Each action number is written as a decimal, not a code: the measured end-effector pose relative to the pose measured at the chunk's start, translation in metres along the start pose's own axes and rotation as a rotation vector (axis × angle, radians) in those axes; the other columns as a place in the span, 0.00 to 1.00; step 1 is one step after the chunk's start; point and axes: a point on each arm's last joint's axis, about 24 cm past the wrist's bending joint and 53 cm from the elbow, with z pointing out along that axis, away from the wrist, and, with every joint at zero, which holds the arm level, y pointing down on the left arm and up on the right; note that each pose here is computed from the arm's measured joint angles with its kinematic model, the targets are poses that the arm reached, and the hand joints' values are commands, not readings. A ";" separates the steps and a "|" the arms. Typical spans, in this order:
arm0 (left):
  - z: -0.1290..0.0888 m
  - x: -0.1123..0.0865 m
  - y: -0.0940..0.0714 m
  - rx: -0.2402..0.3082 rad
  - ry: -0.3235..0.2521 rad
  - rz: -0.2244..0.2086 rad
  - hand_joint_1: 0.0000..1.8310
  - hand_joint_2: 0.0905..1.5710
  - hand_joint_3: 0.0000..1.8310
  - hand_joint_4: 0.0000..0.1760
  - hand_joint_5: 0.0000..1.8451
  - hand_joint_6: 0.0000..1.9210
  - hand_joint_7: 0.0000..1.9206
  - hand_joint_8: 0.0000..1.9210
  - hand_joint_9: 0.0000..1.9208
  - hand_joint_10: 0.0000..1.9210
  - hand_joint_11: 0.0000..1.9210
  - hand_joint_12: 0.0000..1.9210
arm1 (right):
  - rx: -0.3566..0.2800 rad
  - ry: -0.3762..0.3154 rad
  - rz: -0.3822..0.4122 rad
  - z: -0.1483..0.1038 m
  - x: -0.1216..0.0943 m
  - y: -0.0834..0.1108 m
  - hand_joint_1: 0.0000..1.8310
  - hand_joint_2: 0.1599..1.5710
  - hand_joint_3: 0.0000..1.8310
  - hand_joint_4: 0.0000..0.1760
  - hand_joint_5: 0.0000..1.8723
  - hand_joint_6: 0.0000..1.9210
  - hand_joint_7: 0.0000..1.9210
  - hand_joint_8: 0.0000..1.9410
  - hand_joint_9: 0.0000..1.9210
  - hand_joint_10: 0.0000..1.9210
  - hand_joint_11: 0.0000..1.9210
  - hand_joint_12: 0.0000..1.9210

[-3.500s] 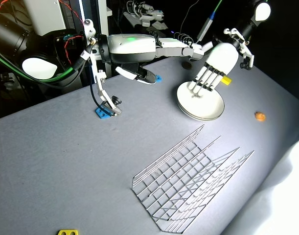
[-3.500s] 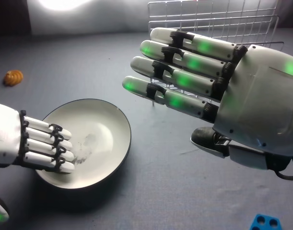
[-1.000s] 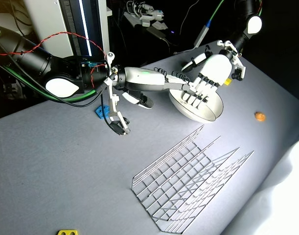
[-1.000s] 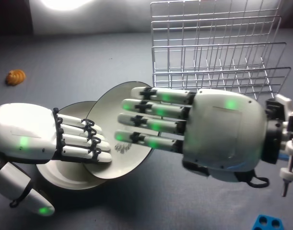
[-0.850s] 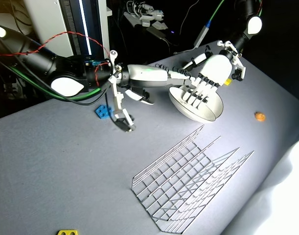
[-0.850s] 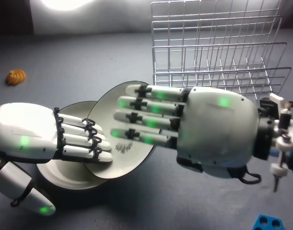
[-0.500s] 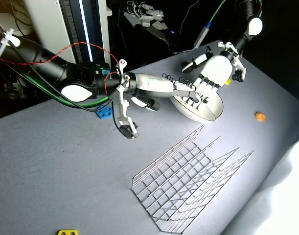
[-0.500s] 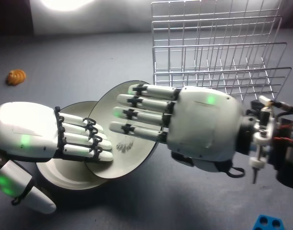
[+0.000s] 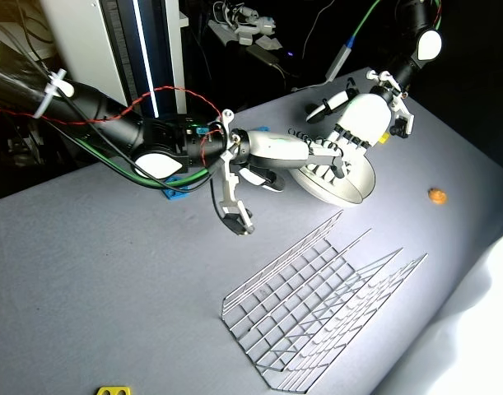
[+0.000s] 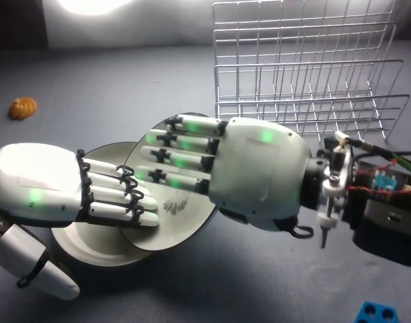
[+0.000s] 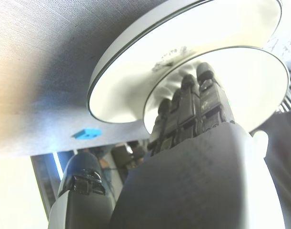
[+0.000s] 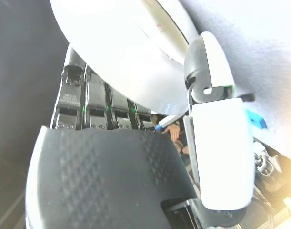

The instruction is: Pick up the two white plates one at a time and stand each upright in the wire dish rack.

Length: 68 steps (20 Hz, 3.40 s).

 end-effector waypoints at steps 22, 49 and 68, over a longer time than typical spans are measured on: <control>-0.006 -0.034 -0.007 0.002 -0.057 0.026 0.00 0.70 0.00 0.00 0.03 0.00 0.04 0.00 0.03 0.00 0.00 0.09 | 0.022 -0.059 0.009 0.004 -0.009 -0.011 0.75 0.67 0.00 0.00 0.50 0.54 0.52 0.46 0.50 0.58 0.45 0.65; -0.136 -0.065 0.002 -0.189 -0.161 -0.044 0.00 0.70 0.00 0.00 0.04 0.00 0.06 0.00 0.04 0.00 0.00 0.09 | 0.089 -0.172 0.353 0.016 -0.116 0.001 0.74 0.66 0.00 0.00 0.52 0.52 0.55 0.43 0.53 0.50 0.46 0.62; -0.148 -0.070 0.018 -0.227 -0.175 -0.062 0.00 0.70 0.00 0.00 0.06 0.00 0.07 0.00 0.07 0.00 0.00 0.14 | 0.253 -0.103 0.923 -0.003 -0.168 -0.063 0.75 0.68 0.00 0.00 0.49 0.57 0.51 0.47 0.49 0.60 0.43 0.64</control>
